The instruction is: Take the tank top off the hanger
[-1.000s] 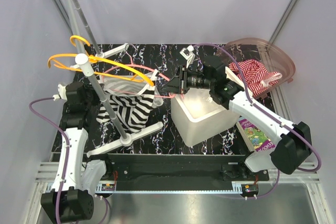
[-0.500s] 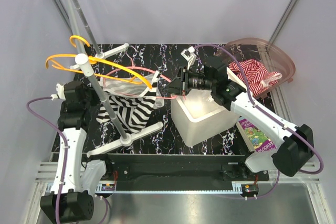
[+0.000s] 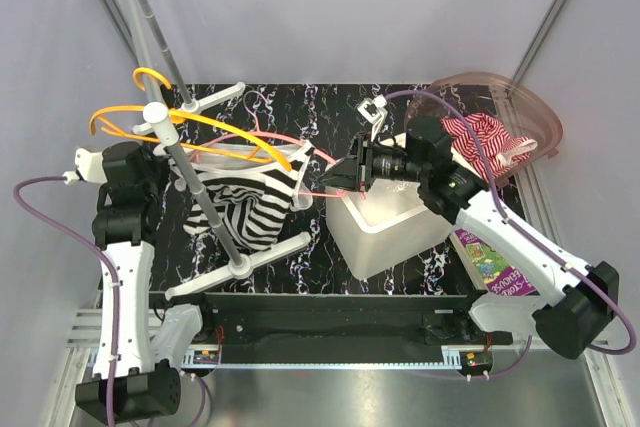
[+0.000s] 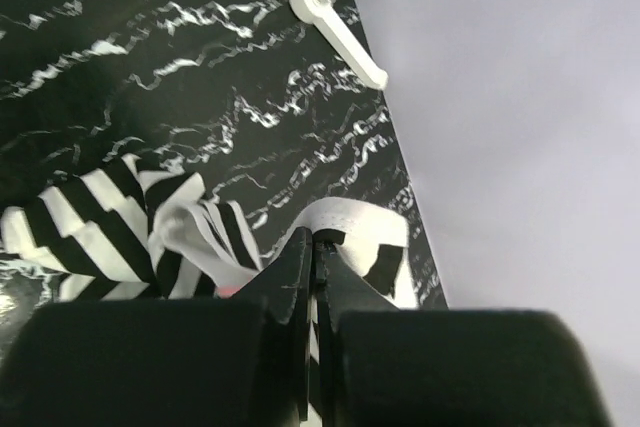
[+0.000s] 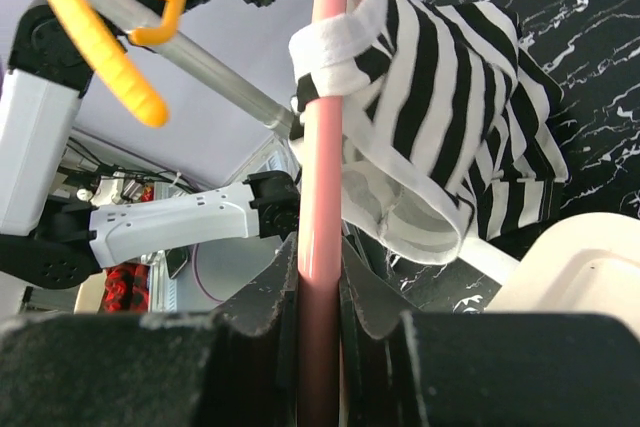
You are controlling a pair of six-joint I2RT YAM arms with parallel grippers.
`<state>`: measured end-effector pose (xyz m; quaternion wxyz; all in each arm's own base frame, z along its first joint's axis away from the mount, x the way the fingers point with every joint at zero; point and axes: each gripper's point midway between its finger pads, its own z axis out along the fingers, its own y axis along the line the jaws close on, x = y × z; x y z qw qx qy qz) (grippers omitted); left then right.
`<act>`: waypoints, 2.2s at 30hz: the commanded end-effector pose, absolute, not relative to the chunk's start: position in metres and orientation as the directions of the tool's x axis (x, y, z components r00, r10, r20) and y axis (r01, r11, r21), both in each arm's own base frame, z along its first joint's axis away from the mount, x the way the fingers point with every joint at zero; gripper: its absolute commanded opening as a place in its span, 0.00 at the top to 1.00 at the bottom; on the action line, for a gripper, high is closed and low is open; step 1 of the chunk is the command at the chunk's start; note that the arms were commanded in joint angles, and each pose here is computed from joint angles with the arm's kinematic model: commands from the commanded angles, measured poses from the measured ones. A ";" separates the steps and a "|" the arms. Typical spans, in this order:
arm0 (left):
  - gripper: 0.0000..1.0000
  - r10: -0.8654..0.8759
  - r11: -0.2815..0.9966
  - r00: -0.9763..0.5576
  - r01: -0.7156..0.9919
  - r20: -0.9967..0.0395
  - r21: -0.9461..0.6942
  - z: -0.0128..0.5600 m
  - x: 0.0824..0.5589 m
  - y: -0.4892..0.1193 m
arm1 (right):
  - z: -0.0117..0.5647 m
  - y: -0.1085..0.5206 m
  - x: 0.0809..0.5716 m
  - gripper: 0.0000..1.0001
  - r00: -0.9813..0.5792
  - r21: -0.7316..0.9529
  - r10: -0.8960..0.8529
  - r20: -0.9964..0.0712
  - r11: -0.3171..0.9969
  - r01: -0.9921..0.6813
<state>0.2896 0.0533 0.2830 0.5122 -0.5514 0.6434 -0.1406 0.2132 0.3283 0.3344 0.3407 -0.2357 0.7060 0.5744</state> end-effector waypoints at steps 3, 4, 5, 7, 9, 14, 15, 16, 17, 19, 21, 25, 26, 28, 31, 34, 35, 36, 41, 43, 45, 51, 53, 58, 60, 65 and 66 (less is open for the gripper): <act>1.00 -0.827 0.330 0.141 -0.662 -0.544 -0.673 0.261 0.280 0.071 | 0.383 0.318 0.206 1.00 -0.546 0.567 0.154 -0.823 0.179 -0.804; 1.00 -0.833 0.319 0.139 -0.670 -0.536 -0.670 0.255 0.277 0.070 | 0.387 0.318 0.207 1.00 -0.542 0.566 0.165 -0.824 0.179 -0.805; 1.00 -0.838 0.307 0.135 -0.684 -0.528 -0.661 0.249 0.275 0.070 | 0.388 0.318 0.208 1.00 -0.552 0.577 0.171 -0.816 0.176 -0.798; 1.00 -0.851 0.280 0.135 -0.701 -0.508 -0.656 0.235 0.273 0.069 | 0.393 0.319 0.207 1.00 -0.556 0.580 0.177 -0.812 0.152 -0.800; 1.00 -0.855 0.289 0.118 -0.700 -0.505 -0.653 0.231 0.277 0.067 | 0.397 0.321 0.204 1.00 -0.575 0.597 0.178 -0.799 0.119 -0.793; 1.00 -0.842 0.326 0.108 -0.678 -0.528 -0.659 0.238 0.281 0.067 | 0.393 0.321 0.209 1.00 -0.605 0.631 0.195 -0.772 0.120 -0.767; 1.00 -0.842 0.328 0.101 -0.683 -0.529 -0.653 0.236 0.279 0.067 | 0.395 0.321 0.211 1.00 -0.601 0.628 0.202 -0.773 0.120 -0.769; 1.00 -0.846 0.324 0.099 -0.686 -0.524 -0.652 0.234 0.277 0.066 | 0.399 0.322 0.213 1.00 -0.598 0.626 0.206 -0.774 0.116 -0.771; 1.00 -0.850 0.319 0.091 -0.694 -0.518 -0.645 0.229 0.272 0.064 | 0.400 0.323 0.216 1.00 -0.599 0.628 0.208 -0.773 0.118 -0.770; 1.00 -0.874 0.297 0.072 -0.705 -0.481 -0.644 0.217 0.268 0.057 | 0.409 0.326 0.219 1.00 -0.592 0.623 0.220 -0.775 0.110 -0.775; 1.00 -0.904 0.285 0.030 -0.701 -0.426 -0.653 0.206 0.264 0.043 | 0.412 0.330 0.227 1.00 -0.600 0.633 0.229 -0.766 0.108 -0.767; 1.00 -0.931 0.280 -0.022 -0.685 -0.365 -0.673 0.194 0.257 0.026 | 0.409 0.340 0.238 1.00 -0.630 0.660 0.221 -0.745 0.101 -0.745; 1.00 -0.933 0.279 -0.027 -0.684 -0.359 -0.674 0.190 0.254 0.024 | 0.402 0.344 0.242 1.00 -0.642 0.669 0.209 -0.738 0.104 -0.736; 1.00 -0.931 0.285 -0.019 -0.660 -0.363 -0.695 0.195 0.248 0.022 | 0.403 0.346 0.244 1.00 -0.639 0.665 0.204 -0.742 0.103 -0.739; 0.81 -0.930 0.299 -0.018 -0.617 -0.366 -0.728 0.204 0.240 0.017 | 0.395 0.351 0.252 1.00 -0.644 0.666 0.177 -0.744 0.128 -0.735; 0.56 -0.926 0.329 -0.041 -0.571 -0.374 -0.752 0.214 0.234 0.010 | 0.385 0.355 0.258 1.00 -0.645 0.663 0.151 -0.749 0.144 -0.735; 0.49 -0.924 0.348 -0.066 -0.551 -0.377 -0.758 0.217 0.232 0.005 | 0.380 0.357 0.260 1.00 -0.650 0.665 0.140 -0.747 0.145 -0.733; 0.46 -0.926 0.354 -0.084 -0.536 -0.369 -0.766 0.219 0.231 0.001 | 0.379 0.358 0.260 1.00 -0.649 0.662 0.132 -0.749 0.140 -0.736; 0.44 -0.970 0.242 -0.123 -0.465 -0.209 -0.852 0.235 0.221 -0.029 | 0.364 0.364 0.253 1.00 -0.644 0.647 0.064 -0.763 0.098 -0.756; 0.44 -0.983 0.180 -0.125 -0.455 -0.138 -0.872 0.242 0.222 -0.036 | 0.355 0.364 0.250 1.00 -0.636 0.637 0.049 -0.770 0.100 -0.764; 0.44 -0.992 0.102 -0.115 -0.450 -0.056 -0.887 0.253 0.225 -0.041 | 0.347 0.364 0.246 1.00 -0.637 0.637 0.030 -0.770 0.097 -0.765; 0.42 -0.993 -0.073 -0.056 -0.431 0.108 -0.899 0.290 0.241 -0.043 | 0.326 0.372 0.231 1.00 -0.611 0.607 -0.016 -0.792 0.094 -0.789; 0.43 -0.975 -0.180 -0.039 -0.434 0.218 -0.883 0.296 0.246 -0.047 | 0.319 0.375 0.227 1.00 -0.610 0.605 -0.029 -0.792 0.099 -0.790; 0.42 -0.945 -0.299 0.013 -0.443 0.327 -0.845 0.299 0.263 -0.044 | 0.316 0.385 0.210 1.00 -0.591 0.587 -0.052 -0.805 0.075 -0.806; 0.42 -0.939 -0.323 0.026 -0.418 0.344 -0.849 0.304 0.270 -0.041 | 0.316 0.386 0.206 1.00 -0.587 0.583 -0.052 -0.808 0.071 -0.809; 0.43 -0.943 -0.319 0.048 -0.420 0.330 -0.849 0.308 0.286 -0.034 | 0.316 0.388 0.200 1.00 -0.588 0.586 -0.054 -0.807 0.053 -0.809; 0.43 -0.943 -0.317 0.048 -0.427 0.329 -0.847 0.307 0.288 -0.034 | 0.315 0.388 0.199 1.00 -0.588 0.586 -0.055 -0.807 0.050 -0.809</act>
